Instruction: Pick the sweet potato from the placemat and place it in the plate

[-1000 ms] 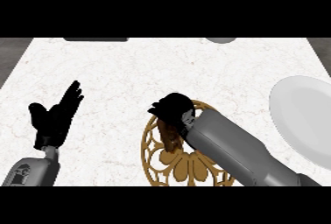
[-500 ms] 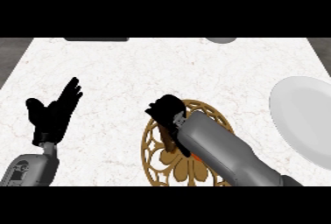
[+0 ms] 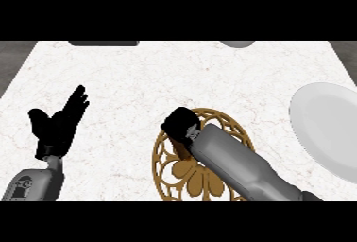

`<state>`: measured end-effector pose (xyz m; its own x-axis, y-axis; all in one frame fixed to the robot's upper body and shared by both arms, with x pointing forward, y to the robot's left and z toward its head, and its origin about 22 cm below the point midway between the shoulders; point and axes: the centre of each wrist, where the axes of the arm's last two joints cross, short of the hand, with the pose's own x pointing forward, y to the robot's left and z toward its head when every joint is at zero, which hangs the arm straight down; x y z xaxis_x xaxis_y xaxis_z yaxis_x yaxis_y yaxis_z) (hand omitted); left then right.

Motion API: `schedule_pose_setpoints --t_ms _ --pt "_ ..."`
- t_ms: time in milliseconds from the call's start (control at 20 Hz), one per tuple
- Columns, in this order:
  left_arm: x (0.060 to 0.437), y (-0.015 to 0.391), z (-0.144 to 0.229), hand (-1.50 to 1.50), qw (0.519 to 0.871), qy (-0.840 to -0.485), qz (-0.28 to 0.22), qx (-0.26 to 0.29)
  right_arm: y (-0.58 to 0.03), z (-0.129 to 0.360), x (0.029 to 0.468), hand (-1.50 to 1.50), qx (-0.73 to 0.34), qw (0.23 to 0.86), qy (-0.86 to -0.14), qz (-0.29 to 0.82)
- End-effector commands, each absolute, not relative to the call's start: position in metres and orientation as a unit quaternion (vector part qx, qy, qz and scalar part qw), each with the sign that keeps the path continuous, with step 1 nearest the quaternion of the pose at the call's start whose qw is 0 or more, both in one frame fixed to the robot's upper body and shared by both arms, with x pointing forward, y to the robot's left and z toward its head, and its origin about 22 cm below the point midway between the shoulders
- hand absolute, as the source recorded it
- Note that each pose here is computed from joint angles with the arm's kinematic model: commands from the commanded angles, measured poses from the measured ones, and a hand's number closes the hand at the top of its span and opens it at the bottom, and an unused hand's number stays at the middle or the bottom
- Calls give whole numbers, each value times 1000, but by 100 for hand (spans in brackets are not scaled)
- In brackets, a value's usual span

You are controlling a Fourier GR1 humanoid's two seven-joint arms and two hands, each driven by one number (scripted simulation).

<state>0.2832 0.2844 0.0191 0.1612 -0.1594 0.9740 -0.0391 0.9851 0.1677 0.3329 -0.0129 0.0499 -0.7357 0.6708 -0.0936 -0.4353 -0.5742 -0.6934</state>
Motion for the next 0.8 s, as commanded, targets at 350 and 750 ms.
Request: schedule_pose_setpoints --t_ms 350,750 --pt "287 285 18 0 761 -643 -43 76 -17 35 327 150 -127 313 -358 871" --pt "272 315 14 0 769 -629 5 118 -99 28 284 150 -131 372 -570 721"
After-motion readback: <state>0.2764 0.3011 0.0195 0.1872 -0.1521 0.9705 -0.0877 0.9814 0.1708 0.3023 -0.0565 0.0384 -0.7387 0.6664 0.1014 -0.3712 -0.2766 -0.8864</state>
